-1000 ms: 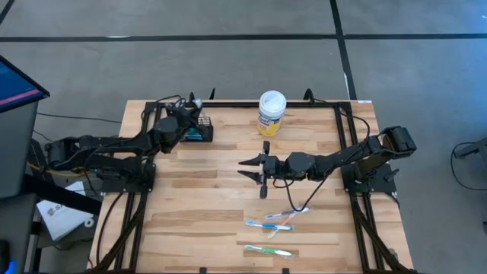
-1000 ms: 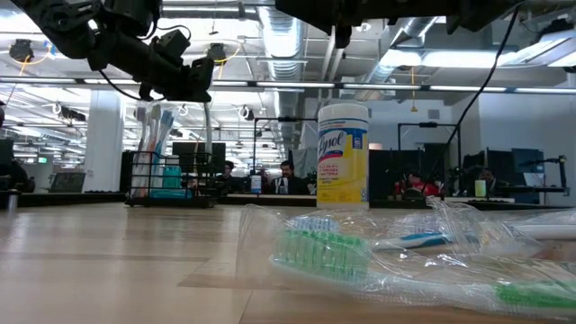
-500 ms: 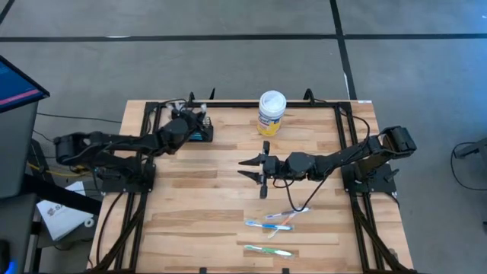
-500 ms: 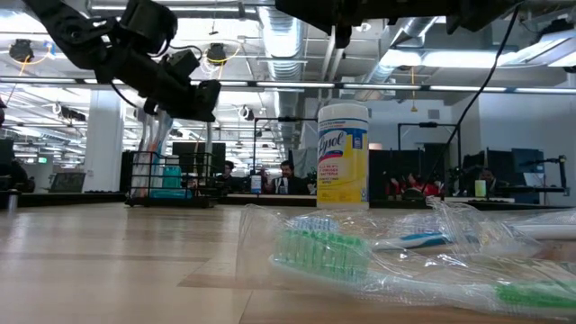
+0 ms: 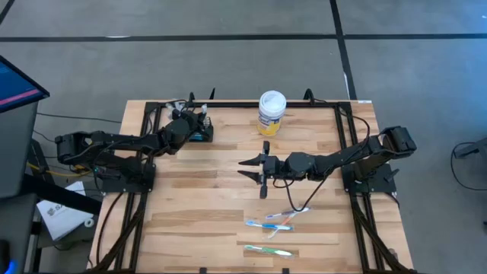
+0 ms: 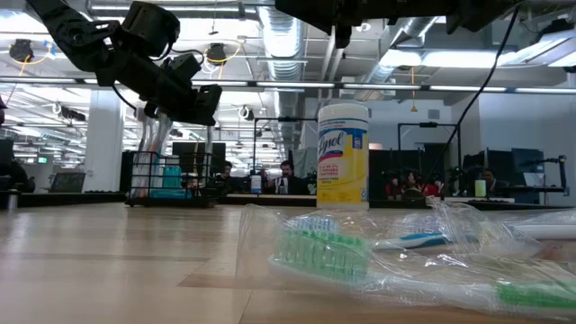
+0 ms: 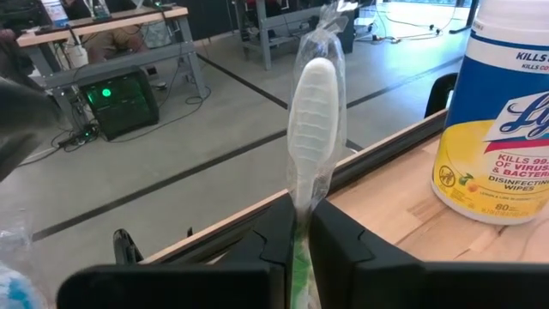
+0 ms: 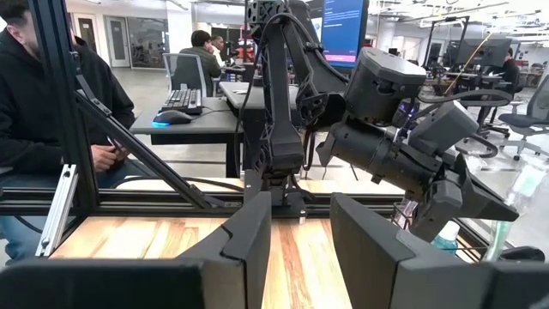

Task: Pick & Place toothbrushing station
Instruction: Put the top green toothbrush into the mesh organizer, then put the purple toothbrush into the mesh organizer

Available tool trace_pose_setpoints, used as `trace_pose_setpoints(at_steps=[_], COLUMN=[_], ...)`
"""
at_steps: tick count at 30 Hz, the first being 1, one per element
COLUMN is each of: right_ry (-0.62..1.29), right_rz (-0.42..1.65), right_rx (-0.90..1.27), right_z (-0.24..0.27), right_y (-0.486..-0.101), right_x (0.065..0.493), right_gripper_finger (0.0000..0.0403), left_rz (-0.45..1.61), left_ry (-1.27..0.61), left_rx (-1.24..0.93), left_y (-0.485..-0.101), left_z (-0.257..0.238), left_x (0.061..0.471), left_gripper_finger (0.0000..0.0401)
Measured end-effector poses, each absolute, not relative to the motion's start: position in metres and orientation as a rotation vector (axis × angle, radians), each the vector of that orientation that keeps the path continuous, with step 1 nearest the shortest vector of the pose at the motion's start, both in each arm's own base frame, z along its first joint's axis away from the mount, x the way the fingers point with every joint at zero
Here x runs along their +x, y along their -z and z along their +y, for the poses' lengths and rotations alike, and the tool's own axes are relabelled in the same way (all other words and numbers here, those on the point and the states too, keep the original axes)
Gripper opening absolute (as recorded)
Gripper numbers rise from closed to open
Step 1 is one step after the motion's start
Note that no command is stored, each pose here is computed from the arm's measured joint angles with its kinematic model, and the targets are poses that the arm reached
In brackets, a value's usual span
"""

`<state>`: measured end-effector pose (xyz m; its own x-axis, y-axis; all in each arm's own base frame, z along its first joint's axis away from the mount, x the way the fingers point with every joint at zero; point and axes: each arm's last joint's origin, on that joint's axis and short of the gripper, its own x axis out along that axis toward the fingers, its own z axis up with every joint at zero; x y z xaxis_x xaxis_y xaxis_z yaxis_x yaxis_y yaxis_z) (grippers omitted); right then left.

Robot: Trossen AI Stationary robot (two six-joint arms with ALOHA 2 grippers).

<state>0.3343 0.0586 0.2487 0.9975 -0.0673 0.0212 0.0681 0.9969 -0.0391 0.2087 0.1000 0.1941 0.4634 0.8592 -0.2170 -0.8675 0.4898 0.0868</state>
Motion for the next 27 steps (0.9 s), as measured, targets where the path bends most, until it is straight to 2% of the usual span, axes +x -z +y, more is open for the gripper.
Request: trace_pose_setpoints(at_steps=[17, 27], right_ry=[0.068, 0.067], right_rz=[-0.020, 0.004], right_rx=[-0.048, -0.053], right_z=[0.059, 0.059], right_y=[-0.249, -0.246], right_x=[0.334, 0.334], right_gripper_finger=[0.0113, 0.0113], left_rz=[0.226, 0.120], left_ry=[-1.063, -1.039], left_rx=[-0.078, -0.068], left_y=[-0.194, -0.218], left_z=[0.100, 0.093], left_x=[0.209, 0.198], left_gripper_finger=[0.0097, 0.0111])
